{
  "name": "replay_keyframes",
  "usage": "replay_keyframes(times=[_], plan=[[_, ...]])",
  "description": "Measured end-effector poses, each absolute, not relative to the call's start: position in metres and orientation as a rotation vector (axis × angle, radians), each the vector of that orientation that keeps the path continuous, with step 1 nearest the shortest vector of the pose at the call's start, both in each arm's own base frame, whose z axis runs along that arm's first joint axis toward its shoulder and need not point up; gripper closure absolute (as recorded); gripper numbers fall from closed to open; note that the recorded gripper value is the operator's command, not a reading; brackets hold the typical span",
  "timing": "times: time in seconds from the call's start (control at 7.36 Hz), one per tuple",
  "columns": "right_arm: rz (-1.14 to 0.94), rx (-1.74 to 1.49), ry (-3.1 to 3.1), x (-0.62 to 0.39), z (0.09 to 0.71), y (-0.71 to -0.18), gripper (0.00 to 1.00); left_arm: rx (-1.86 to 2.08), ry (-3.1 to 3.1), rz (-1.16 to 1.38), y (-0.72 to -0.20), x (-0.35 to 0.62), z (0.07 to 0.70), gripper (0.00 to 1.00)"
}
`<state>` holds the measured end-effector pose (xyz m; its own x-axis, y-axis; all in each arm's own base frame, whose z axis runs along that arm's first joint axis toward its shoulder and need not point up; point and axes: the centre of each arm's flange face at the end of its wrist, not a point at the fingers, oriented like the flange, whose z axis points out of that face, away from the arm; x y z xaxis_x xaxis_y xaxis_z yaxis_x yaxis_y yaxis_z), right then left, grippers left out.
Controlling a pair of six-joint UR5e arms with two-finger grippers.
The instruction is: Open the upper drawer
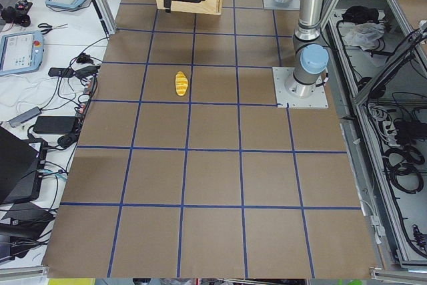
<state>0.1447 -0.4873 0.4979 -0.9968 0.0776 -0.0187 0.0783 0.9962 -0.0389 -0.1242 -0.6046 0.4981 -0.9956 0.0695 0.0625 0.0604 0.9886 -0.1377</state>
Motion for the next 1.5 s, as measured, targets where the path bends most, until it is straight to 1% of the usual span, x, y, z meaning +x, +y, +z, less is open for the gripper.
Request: replay_keyframes(times=[0.27,0.68,1.5], plan=[[-0.062,0.123,3.122,0.144,0.498,-0.487,0.0,-0.168,-3.155,0.133,-0.585,-0.098,0.499,0.0],[-0.062,0.122,3.122,0.145,0.498,-0.487,0.0,-0.179,-3.186,0.054,-0.551,-0.096,0.483,0.0],[-0.062,0.122,3.122,0.145,0.498,-0.487,0.0,-0.093,-3.17,0.083,-0.542,-0.101,0.492,0.0]])
